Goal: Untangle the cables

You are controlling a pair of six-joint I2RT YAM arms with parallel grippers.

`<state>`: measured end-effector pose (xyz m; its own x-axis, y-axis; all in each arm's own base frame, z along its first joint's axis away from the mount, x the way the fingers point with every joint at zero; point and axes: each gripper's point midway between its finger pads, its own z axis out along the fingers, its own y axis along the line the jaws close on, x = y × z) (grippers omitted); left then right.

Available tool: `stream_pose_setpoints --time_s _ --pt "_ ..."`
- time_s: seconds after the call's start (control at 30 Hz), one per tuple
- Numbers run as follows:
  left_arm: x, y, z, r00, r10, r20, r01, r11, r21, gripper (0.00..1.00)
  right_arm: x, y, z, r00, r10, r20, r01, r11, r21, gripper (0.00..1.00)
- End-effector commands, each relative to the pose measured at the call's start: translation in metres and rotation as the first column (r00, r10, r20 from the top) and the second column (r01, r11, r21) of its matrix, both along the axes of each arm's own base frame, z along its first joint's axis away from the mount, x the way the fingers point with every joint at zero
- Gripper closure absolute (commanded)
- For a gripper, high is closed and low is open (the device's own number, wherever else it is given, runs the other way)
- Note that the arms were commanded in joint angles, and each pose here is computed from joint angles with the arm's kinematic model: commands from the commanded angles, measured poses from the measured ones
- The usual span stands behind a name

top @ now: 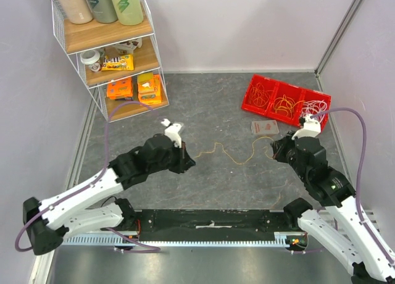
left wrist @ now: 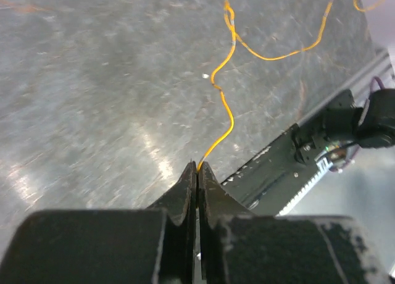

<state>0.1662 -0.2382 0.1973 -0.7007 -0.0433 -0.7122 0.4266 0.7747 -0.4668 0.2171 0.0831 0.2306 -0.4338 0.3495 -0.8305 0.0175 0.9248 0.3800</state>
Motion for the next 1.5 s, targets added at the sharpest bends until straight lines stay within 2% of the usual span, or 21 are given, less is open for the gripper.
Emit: stream_pose_setpoints --time_s 0.0,0.07,0.13,0.27,0.3,0.33,0.4,0.53,0.63,0.87,1.0,1.13,1.23,1.3,1.47 --pt "-0.017 -0.062 0.032 0.957 -0.289 0.002 0.286 0.947 -0.144 0.98 0.007 0.014 0.010 0.998 0.052 0.028 -0.053 0.998 0.029 1.00" --pt "-0.018 -0.079 0.033 0.937 -0.350 -0.010 0.344 0.924 -0.166 0.95 0.010 0.016 0.010 0.999 0.048 0.015 -0.049 0.998 0.028 1.00" --pt "-0.019 -0.090 0.032 0.919 -0.393 -0.019 0.384 0.907 -0.173 0.85 0.015 0.016 0.011 0.999 0.040 0.004 -0.040 0.999 0.018 1.00" --pt "-0.018 -0.093 0.043 0.905 -0.425 0.031 0.424 0.889 -0.174 0.45 0.028 0.008 0.018 1.000 -0.010 -0.003 0.010 0.999 -0.050 1.00" --pt "-0.017 -0.091 0.044 0.904 -0.426 0.045 0.427 0.890 -0.159 0.30 0.031 0.006 0.024 1.000 -0.027 0.001 0.027 0.997 -0.066 1.00" --pt "-0.015 -0.087 0.049 0.906 -0.418 0.069 0.423 0.894 -0.145 0.21 0.035 0.004 0.031 0.999 -0.039 0.008 0.040 0.996 -0.084 1.00" --pt "-0.010 -0.075 0.050 0.915 -0.394 0.086 0.401 0.913 -0.078 0.13 0.045 -0.004 0.044 0.996 -0.089 0.020 0.091 0.988 -0.123 1.00" --pt "0.007 -0.046 0.060 0.934 -0.320 0.158 0.315 0.947 0.056 0.11 0.070 -0.020 0.067 0.982 -0.183 0.039 0.188 0.965 -0.185 1.00" --pt "0.013 -0.028 0.074 0.929 -0.293 0.227 0.273 0.955 0.115 0.10 0.090 -0.045 0.091 0.961 -0.270 0.062 0.277 0.941 -0.197 1.00" --pt "0.019 -0.001 0.099 0.868 -0.310 0.388 0.240 0.946 0.219 0.10 0.131 -0.101 0.138 0.894 -0.431 0.123 0.447 0.878 -0.173 1.00" --pt "0.018 0.002 0.096 0.849 -0.307 0.430 0.238 0.949 0.207 0.10 0.151 -0.120 0.166 0.858 -0.483 0.175 0.509 0.844 -0.169 1.00" --pt "0.013 0.000 0.088 0.843 -0.303 0.445 0.253 0.953 0.169 0.11 0.165 -0.148 0.186 0.795 -0.566 0.219 0.604 0.772 -0.198 1.00" --pt "0.012 0.000 0.081 0.843 -0.308 0.442 0.260 0.951 0.167 0.13 0.165 -0.168 0.206 0.732 -0.626 0.268 0.680 0.693 -0.238 1.00" --pt "0.013 0.001 0.079 0.845 -0.300 0.443 0.253 0.954 0.163 0.14 0.163 -0.174 0.215 0.710 -0.642 0.288 0.703 0.666 -0.249 1.00" --pt "0.013 0.002 0.078 0.849 -0.292 0.441 0.248 0.956 0.155 0.16 0.165 -0.175 0.239 0.695 -0.625 0.356 0.712 0.667 -0.219 1.00"
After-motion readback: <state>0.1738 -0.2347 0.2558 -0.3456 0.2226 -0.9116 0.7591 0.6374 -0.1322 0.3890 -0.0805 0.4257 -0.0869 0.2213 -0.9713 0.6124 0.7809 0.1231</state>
